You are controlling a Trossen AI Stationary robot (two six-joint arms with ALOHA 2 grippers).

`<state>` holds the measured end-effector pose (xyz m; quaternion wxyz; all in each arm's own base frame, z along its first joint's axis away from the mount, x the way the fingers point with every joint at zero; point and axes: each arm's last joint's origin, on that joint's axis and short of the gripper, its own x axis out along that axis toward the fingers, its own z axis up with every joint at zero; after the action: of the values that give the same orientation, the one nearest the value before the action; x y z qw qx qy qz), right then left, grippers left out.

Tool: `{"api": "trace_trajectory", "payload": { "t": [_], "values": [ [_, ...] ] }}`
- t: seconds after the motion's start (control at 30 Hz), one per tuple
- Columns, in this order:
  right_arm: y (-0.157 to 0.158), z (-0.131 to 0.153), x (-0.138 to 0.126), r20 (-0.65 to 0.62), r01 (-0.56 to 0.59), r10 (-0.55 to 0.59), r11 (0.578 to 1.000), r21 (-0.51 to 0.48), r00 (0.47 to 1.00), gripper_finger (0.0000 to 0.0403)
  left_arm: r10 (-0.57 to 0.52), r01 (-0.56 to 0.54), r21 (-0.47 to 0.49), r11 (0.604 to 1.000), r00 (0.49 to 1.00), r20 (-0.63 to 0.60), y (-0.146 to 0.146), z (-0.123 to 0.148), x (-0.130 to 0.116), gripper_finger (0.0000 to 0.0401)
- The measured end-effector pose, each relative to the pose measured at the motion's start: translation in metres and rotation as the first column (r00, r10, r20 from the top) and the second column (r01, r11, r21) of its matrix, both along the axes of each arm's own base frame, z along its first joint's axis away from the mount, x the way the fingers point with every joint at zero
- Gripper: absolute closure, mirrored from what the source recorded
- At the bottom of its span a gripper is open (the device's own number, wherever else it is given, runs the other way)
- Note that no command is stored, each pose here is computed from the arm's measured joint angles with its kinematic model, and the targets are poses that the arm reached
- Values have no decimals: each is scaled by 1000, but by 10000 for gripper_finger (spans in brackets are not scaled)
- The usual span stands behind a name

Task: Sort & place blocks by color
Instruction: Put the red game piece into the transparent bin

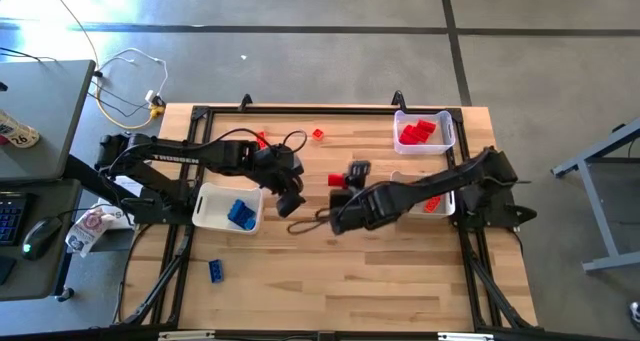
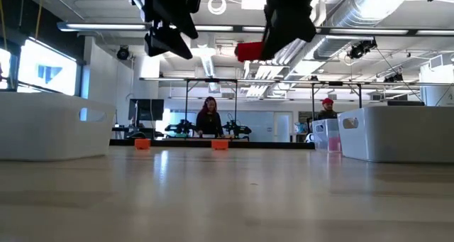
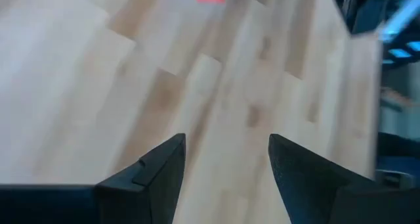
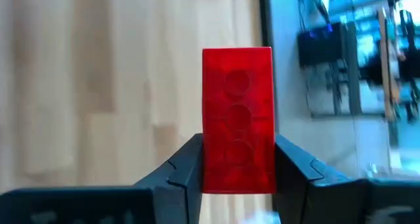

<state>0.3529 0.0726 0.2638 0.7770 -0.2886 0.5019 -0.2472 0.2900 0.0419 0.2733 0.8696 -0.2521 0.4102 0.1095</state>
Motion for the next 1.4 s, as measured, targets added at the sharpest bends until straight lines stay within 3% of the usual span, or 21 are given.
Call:
{"api": "trace_trajectory", "payload": {
  "t": [0.23,0.57,0.83,1.07,1.4],
  "values": [
    [-47,-1,-12,-90,221,-223,975,-38,971,291,30,-20,251,968,999,-35,6,0,-1,197],
    [-125,-3,-25,-161,486,-480,874,-5,862,291,104,-22,514,858,986,-131,14,-1,-6,197],
    [-186,-4,-48,-247,658,-633,753,23,733,291,159,-26,506,862,962,-221,23,-6,-16,197],
    [-237,-5,-77,-375,759,-681,642,109,629,291,196,-49,502,864,949,-245,33,-7,-21,197],
    [-291,-9,-118,-483,825,-669,471,312,565,291,266,-100,516,851,929,-257,59,-10,-29,197]
  ]
}}
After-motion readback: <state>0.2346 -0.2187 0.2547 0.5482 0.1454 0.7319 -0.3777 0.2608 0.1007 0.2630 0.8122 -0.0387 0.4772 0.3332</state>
